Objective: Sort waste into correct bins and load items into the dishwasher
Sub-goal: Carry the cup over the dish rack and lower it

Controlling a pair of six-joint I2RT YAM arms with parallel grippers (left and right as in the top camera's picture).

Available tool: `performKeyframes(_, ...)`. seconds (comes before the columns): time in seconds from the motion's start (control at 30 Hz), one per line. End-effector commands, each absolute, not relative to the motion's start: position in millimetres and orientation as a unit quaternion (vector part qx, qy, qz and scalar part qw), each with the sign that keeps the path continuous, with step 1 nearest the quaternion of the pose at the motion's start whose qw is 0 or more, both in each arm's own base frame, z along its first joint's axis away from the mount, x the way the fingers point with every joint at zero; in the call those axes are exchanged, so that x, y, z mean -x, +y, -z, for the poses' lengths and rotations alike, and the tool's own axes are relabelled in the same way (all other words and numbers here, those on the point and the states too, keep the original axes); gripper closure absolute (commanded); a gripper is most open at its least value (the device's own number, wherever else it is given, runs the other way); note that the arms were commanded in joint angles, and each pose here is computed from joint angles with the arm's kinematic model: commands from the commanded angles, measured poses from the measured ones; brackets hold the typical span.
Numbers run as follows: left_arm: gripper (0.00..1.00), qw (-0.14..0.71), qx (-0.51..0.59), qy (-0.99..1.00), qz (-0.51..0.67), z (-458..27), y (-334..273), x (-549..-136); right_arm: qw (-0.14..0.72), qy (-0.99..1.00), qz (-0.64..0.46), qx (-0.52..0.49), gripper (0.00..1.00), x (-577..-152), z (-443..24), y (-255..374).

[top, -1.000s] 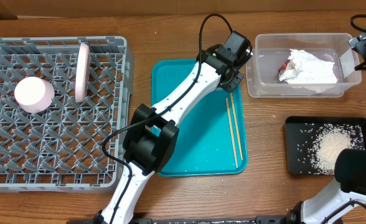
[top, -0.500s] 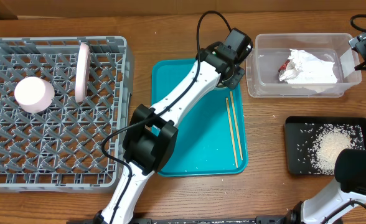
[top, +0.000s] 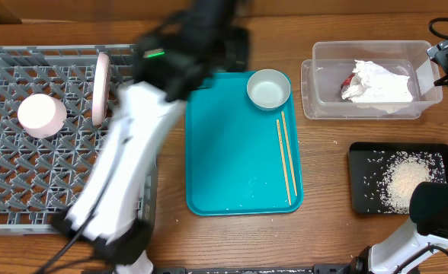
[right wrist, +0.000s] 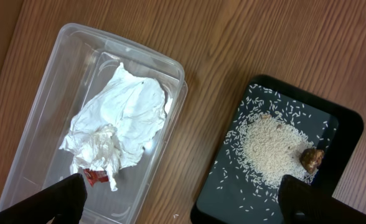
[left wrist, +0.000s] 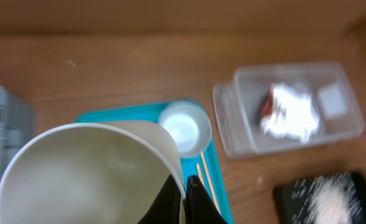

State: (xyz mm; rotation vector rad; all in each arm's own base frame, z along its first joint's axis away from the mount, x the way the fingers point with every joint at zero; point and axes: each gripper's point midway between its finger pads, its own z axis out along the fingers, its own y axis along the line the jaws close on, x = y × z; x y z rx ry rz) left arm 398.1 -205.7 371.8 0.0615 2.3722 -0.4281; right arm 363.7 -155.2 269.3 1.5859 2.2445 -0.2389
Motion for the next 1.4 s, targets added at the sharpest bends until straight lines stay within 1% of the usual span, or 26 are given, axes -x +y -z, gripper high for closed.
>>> performKeyframes(0.0,0.96,0.355,0.066,0.915,0.181,-397,-139,-382,0.203,0.795,0.087,-0.565,0.0,-361,-278,-157)
performKeyframes(0.13,0.96,0.326,0.159,0.916,0.169,-394,-59,-366,0.203,0.795,0.087,-0.565,0.0,-361,-278,-157)
performKeyframes(0.27,0.96,0.267,0.272,0.908,0.175,-373,19,-345,0.203,0.795,0.087,-0.565,0.0,-361,-278,-157)
performKeyframes(0.37,0.96,0.253,0.294,0.897,0.211,-364,61,-335,0.203,0.795,0.087,-0.565,0.0,-361,-278,-157)
performKeyframes(0.5,0.96,0.254,0.329,0.862,0.289,-351,109,-325,0.203,0.795,0.087,-0.565,0.0,-361,-278,-157)
performKeyframes(0.63,0.96,0.276,0.334,0.82,0.375,-333,142,-316,0.203,0.795,0.087,-0.565,0.0,-361,-278,-157)
performKeyframes(0.67,0.96,0.301,0.329,0.79,0.421,-322,158,-315,0.203,0.795,0.087,-0.565,0.0,-361,-278,-157)
performKeyframes(0.87,0.96,0.362,0.324,0.697,0.528,-281,196,-321,0.203,0.795,0.087,-0.565,0.0,-361,-278,-157)
performKeyframes(0.97,0.96,0.372,0.325,0.655,0.571,-256,210,-324,0.203,0.795,0.087,-0.565,0.0,-361,-278,-157)
performKeyframes(1.03,0.96,0.367,0.332,0.633,0.595,-236,217,-329,0.203,0.795,0.087,-0.565,0.0,-361,-278,-157)
performKeyframes(1.2,0.96,0.321,0.378,0.593,0.634,-189,229,-336,0.203,0.795,0.087,-0.565,0.0,-361,-278,-157)
performKeyframes(1.37,0.96,0.297,0.399,0.587,0.638,-167,230,-336,0.203,0.795,0.087,-0.565,0.0,-361,-278,-157)
